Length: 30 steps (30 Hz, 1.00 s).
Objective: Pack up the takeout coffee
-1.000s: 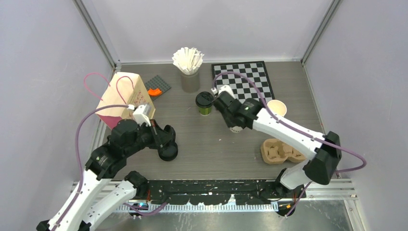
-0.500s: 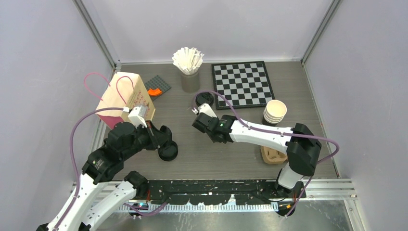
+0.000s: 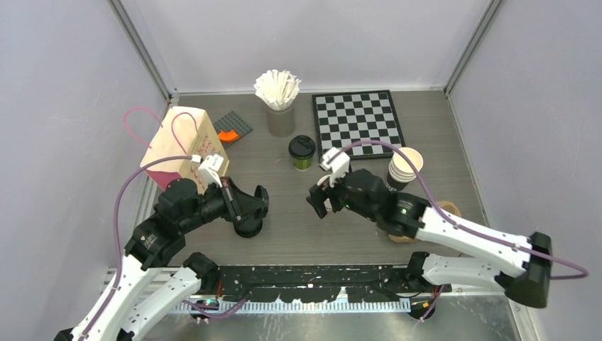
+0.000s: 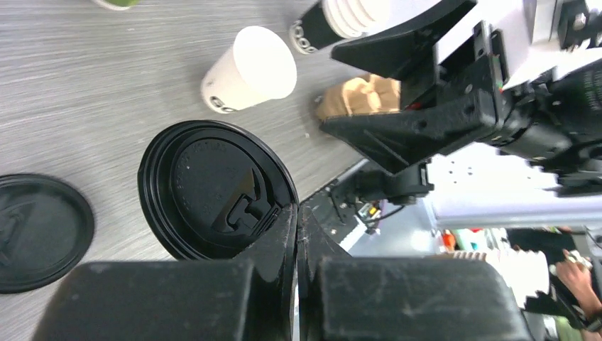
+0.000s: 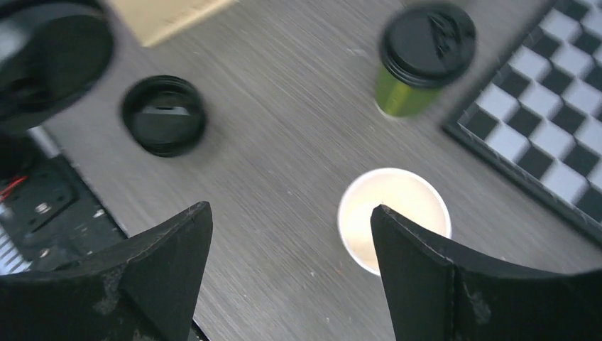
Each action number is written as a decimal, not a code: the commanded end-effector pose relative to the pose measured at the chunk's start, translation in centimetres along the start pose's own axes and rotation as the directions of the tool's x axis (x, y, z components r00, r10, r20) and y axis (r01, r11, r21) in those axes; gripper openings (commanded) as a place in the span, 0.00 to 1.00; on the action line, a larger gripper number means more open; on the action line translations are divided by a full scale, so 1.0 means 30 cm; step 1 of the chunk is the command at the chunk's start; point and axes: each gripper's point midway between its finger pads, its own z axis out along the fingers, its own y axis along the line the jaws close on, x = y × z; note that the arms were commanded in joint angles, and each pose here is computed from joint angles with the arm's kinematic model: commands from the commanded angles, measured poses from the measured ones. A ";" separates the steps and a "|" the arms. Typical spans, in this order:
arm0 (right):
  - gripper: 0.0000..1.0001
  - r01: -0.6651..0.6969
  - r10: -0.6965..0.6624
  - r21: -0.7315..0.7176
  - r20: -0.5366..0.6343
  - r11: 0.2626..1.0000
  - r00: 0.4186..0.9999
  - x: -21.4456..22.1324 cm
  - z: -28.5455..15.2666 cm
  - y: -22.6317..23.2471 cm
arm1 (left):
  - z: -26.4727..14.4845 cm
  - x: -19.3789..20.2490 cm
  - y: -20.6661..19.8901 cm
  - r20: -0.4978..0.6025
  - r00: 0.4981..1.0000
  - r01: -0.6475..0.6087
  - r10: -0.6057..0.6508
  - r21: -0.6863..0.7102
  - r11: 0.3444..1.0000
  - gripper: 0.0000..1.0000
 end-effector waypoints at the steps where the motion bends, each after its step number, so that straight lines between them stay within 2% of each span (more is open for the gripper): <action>1: 0.86 0.238 -0.087 -0.310 0.431 0.921 0.898 -0.165 -0.097 0.182 | 0.002 -0.024 -0.157 -0.009 1.000 0.016 -0.015 0.235 0.972 0.00; 3: 0.87 0.342 -0.095 -0.336 0.576 0.878 0.812 -0.187 -0.158 0.217 | -0.002 -0.021 -0.198 -0.026 0.999 0.030 -0.023 0.299 0.954 0.00; 6: 0.91 0.464 -0.120 -0.312 0.711 0.829 0.693 -0.193 -0.215 0.246 | -0.005 -0.022 -0.246 -0.049 0.998 0.056 -0.041 0.372 0.926 0.00; 9: 0.93 0.555 -0.168 -0.266 0.775 0.788 0.610 -0.188 -0.235 0.263 | -0.008 -0.024 -0.289 -0.075 0.995 0.089 -0.062 0.439 0.894 0.00; 16: 0.94 0.578 -0.175 -0.207 0.827 0.789 0.535 -0.246 -0.250 0.266 | -0.005 -0.021 -0.328 -0.114 0.991 0.117 -0.068 0.504 0.856 0.00; 26: 0.95 0.616 -0.192 -0.205 0.835 0.761 0.516 -0.259 -0.215 0.301 | 0.008 -0.018 -0.331 -0.129 0.989 0.132 -0.076 0.512 0.849 0.00; 30: 0.95 0.575 -0.178 -0.175 0.845 0.800 0.504 -0.288 -0.209 0.281 | 0.009 -0.016 -0.328 -0.130 0.988 0.135 -0.078 0.511 0.849 0.00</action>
